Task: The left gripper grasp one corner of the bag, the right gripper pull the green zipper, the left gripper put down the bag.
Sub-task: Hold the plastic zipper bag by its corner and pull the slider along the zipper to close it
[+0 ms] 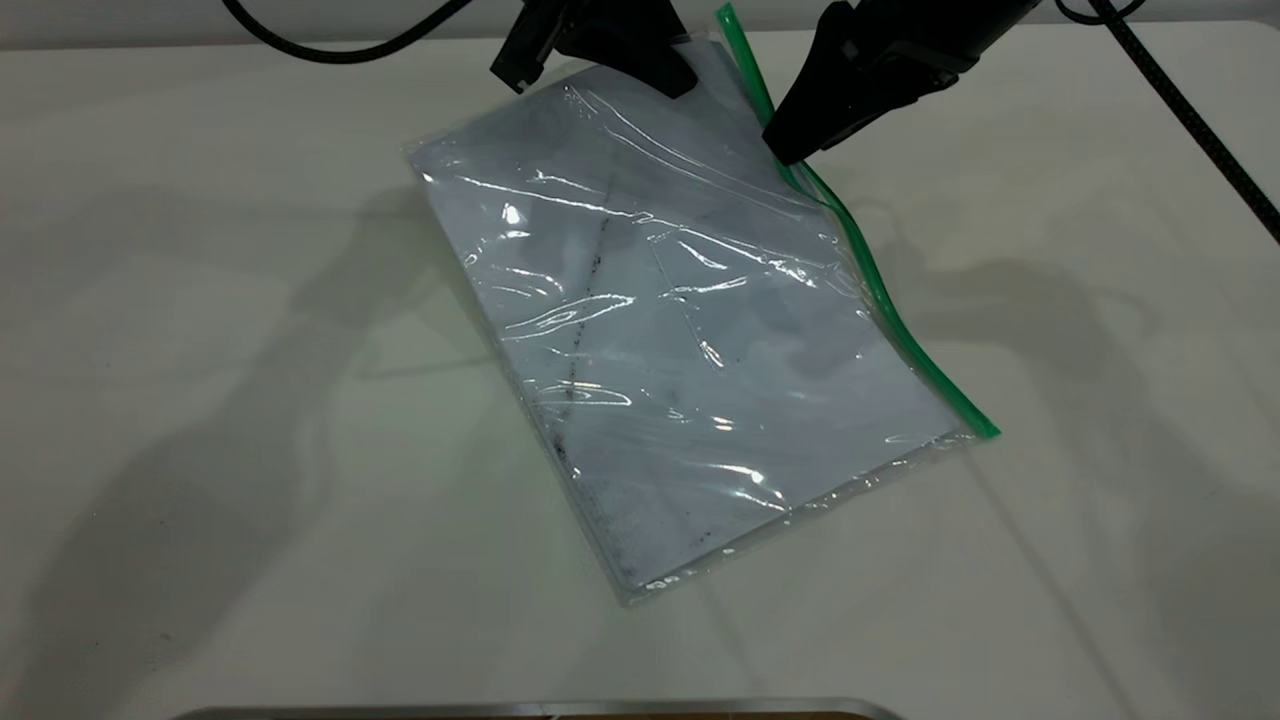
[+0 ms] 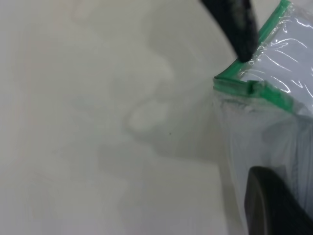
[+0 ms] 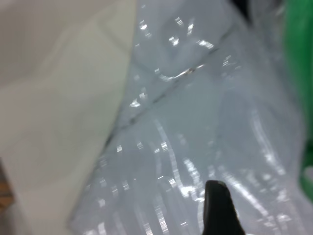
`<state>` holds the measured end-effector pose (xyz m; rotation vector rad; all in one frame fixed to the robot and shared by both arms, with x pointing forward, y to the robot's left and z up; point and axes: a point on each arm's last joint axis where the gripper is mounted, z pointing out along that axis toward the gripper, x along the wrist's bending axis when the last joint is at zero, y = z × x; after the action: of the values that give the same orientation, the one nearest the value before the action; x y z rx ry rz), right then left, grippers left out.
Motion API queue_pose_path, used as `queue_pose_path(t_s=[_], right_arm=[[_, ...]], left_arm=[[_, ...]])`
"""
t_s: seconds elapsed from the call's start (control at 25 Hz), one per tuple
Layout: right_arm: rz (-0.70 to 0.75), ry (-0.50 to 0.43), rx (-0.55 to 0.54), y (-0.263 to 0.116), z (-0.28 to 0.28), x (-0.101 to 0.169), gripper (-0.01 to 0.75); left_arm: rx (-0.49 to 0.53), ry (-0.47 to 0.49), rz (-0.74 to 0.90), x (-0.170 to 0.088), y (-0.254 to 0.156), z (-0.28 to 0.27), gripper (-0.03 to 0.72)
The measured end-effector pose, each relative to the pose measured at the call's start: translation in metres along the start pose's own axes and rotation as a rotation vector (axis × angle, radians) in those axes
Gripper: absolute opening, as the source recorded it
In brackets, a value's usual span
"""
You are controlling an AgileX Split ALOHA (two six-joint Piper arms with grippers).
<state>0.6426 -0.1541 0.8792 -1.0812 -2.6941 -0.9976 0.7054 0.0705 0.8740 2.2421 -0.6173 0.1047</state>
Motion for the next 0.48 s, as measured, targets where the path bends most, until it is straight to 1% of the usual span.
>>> queue_pose_path(t_s=[0.08, 0.16, 0.48], right_arm=[[0.002, -0.04, -0.013, 0.0012, -0.0001, -0.0036, 0.493], [0.008, -0.06, -0.025, 0.0022, -0.0002, -0.0055, 0.493], [0.049, -0.057, -0.04, 0.0, 0.006, -0.0081, 0.493]], left_arm=[[0.0, -0.001, 0.001, 0.0, 0.0004, 0.0004, 0.051], [-0.004, 0.002, -0.001, 0.0002, 0.0008, 0.0004, 0.051], [-0.041, 0.024, -0.019, 0.0023, 0.0045, 0.0008, 0.051]])
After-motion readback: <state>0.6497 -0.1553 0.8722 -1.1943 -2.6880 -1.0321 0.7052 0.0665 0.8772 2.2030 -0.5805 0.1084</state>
